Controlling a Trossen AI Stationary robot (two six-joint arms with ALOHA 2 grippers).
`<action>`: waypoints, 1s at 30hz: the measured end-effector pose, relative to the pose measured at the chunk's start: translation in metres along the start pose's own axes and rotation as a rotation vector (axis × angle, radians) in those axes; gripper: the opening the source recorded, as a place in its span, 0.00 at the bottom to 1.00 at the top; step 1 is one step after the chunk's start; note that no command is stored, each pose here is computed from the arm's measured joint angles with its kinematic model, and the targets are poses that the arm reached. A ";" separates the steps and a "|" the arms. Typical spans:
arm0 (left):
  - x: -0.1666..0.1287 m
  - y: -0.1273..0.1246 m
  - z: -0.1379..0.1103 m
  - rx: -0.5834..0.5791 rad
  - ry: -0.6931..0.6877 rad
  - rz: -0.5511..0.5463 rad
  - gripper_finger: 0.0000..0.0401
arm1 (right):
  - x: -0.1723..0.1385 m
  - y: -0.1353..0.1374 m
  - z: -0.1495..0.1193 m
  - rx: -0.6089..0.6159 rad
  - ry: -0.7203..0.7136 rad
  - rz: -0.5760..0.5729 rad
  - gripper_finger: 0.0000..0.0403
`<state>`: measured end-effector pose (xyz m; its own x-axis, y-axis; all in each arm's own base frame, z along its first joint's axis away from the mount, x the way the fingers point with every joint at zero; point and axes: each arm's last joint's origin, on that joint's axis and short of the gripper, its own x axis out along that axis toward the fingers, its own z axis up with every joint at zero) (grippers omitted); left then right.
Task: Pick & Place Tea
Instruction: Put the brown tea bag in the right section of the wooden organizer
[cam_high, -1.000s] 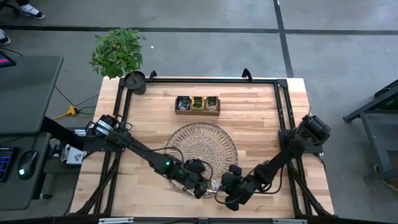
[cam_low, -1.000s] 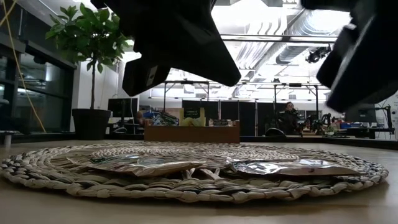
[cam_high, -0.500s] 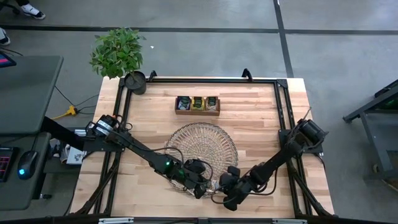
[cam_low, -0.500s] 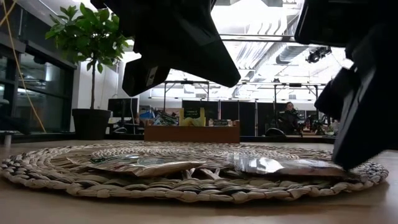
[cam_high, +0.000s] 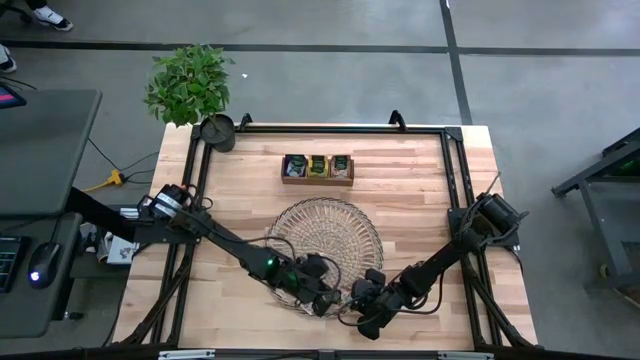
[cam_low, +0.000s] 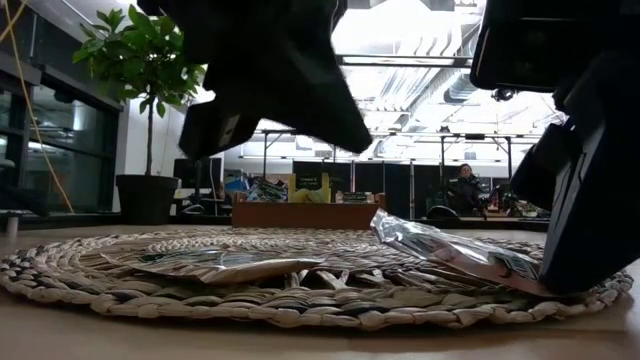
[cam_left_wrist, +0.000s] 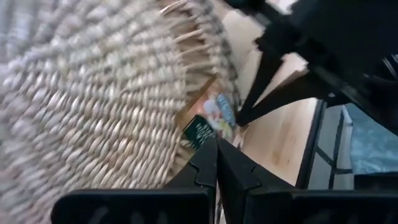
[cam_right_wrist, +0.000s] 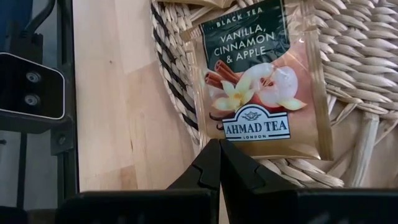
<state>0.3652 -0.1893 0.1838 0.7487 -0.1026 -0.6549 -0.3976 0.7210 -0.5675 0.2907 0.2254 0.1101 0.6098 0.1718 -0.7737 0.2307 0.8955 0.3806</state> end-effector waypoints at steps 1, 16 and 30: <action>0.000 0.002 0.001 -0.023 0.011 0.007 0.00 | 0.000 0.000 0.000 -0.001 0.000 0.000 0.00; 0.029 0.031 0.012 -0.294 0.237 0.026 0.42 | 0.001 0.000 -0.001 -0.004 0.001 -0.001 0.00; 0.055 0.025 0.012 -0.401 0.212 -0.155 0.51 | 0.001 -0.001 -0.001 -0.007 -0.001 0.000 0.00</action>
<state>0.4030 -0.1687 0.1394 0.7073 -0.3560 -0.6108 -0.4941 0.3691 -0.7872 0.2906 0.2253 0.1087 0.6106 0.1714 -0.7731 0.2254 0.8983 0.3771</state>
